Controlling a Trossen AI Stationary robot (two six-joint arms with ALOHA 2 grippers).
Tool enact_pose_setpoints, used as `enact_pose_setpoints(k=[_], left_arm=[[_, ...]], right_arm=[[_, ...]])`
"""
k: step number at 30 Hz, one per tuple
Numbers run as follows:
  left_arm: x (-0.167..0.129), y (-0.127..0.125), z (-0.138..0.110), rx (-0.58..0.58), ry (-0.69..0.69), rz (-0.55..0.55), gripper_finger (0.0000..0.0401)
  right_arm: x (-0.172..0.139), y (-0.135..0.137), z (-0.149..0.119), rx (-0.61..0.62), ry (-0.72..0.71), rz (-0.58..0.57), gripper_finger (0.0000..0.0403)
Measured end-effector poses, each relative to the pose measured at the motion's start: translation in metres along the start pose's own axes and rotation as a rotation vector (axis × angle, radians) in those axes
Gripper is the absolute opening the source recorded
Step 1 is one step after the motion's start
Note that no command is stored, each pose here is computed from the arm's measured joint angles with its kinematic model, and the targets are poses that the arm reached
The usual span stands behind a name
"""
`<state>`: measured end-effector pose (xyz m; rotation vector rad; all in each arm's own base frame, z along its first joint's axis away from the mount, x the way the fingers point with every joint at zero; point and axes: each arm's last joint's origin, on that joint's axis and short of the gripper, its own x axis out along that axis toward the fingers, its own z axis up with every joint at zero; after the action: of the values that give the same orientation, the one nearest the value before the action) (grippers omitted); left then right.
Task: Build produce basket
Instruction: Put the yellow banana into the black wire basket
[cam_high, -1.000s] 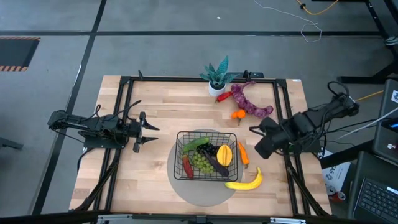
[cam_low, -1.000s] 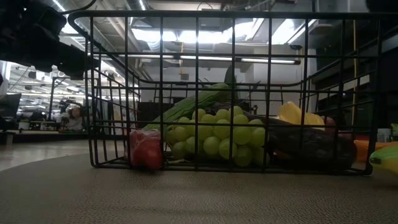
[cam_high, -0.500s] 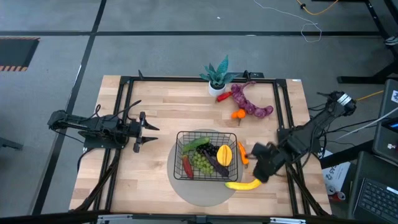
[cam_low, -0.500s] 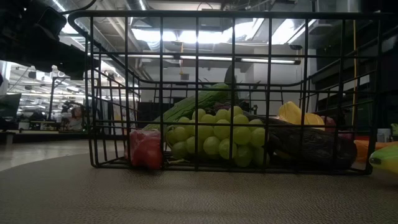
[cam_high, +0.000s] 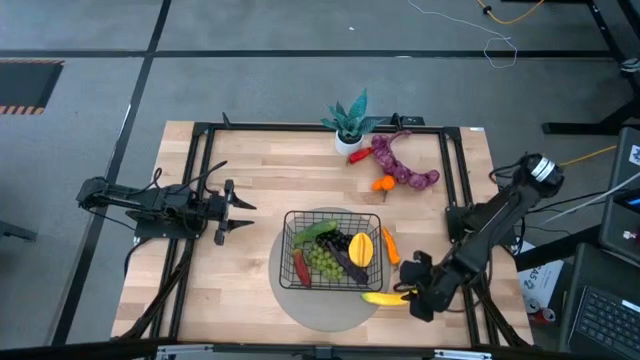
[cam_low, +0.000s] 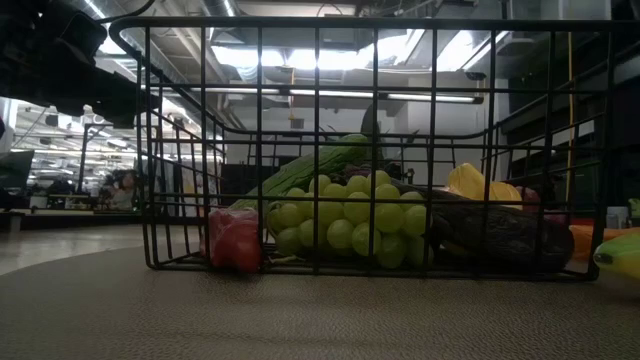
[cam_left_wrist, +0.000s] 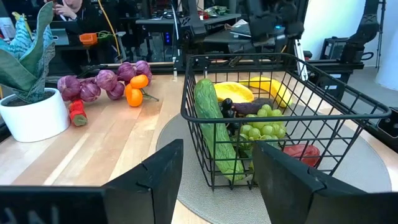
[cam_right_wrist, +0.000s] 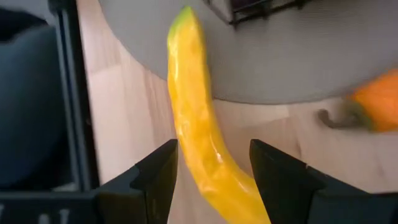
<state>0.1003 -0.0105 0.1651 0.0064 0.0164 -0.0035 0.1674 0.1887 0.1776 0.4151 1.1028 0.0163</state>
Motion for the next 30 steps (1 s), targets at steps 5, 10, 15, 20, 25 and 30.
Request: enact_pose_setpoints(k=[5, 10, 15, 20, 25, 30], left_arm=[[0.000, 0.000, 0.000, 0.000, 0.000, 0.001, 0.0188], [0.000, 0.000, 0.000, 0.000, 0.000, 0.002, 0.0188], [0.000, 0.000, 0.000, 0.000, 0.000, 0.003, 0.0188], [0.000, 0.000, 0.000, 0.000, 0.000, 0.003, 0.0188], [0.000, 0.000, 0.000, 0.000, 0.000, 0.003, 0.0188], [0.000, 0.000, 0.000, 0.000, 0.000, 0.003, 0.0188]], right_arm=[[0.020, 0.005, -0.004, -0.096, 0.046, 0.020, 0.0201], [0.032, 0.006, -0.007, -0.112, 0.062, 0.001, 0.0201], [0.048, 0.004, -0.013, -0.076, 0.136, -0.025, 0.0201], [0.057, 0.003, -0.016, -0.049, 0.156, -0.059, 0.0201], [0.056, 0.003, -0.016, -0.047, 0.159, -0.051, 0.0195], [0.053, 0.004, -0.015, -0.029, 0.177, -0.017, 0.0150]])
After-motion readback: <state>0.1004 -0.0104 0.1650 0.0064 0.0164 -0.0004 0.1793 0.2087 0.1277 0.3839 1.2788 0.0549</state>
